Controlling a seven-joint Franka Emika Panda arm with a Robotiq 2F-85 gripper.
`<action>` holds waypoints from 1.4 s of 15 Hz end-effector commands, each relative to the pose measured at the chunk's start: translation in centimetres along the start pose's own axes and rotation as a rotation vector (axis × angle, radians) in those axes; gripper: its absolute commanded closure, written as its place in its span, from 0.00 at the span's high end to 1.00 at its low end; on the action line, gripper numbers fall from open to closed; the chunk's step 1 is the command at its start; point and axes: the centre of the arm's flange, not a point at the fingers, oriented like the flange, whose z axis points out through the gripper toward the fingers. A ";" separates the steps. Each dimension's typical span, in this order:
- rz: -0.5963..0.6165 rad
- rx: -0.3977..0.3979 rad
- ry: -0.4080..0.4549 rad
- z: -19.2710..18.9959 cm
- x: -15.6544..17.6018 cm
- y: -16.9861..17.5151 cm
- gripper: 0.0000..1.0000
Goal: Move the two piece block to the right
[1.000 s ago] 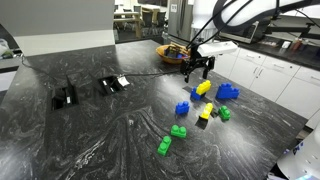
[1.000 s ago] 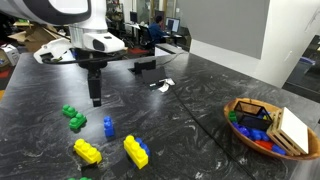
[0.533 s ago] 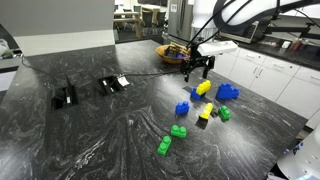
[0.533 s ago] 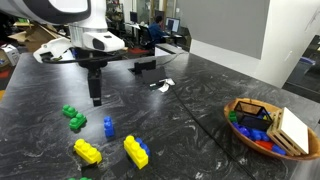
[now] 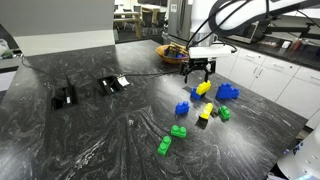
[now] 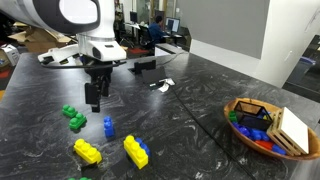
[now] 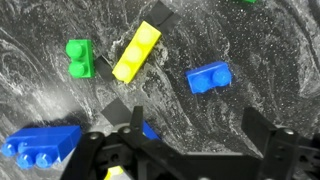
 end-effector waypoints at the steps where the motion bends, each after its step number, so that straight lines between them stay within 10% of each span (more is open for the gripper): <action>1: 0.200 0.024 -0.031 1.3 -0.5 -1.5 1.00; 5: 0.429 0.035 -0.050 3.3 -2.1 -3.1 1.00; 13: 0.411 0.012 -0.043 3.2 -1.7 -3.0 1.00; 21: 0.776 0.026 0.037 7.8 -1.0 -5.4 1.00</action>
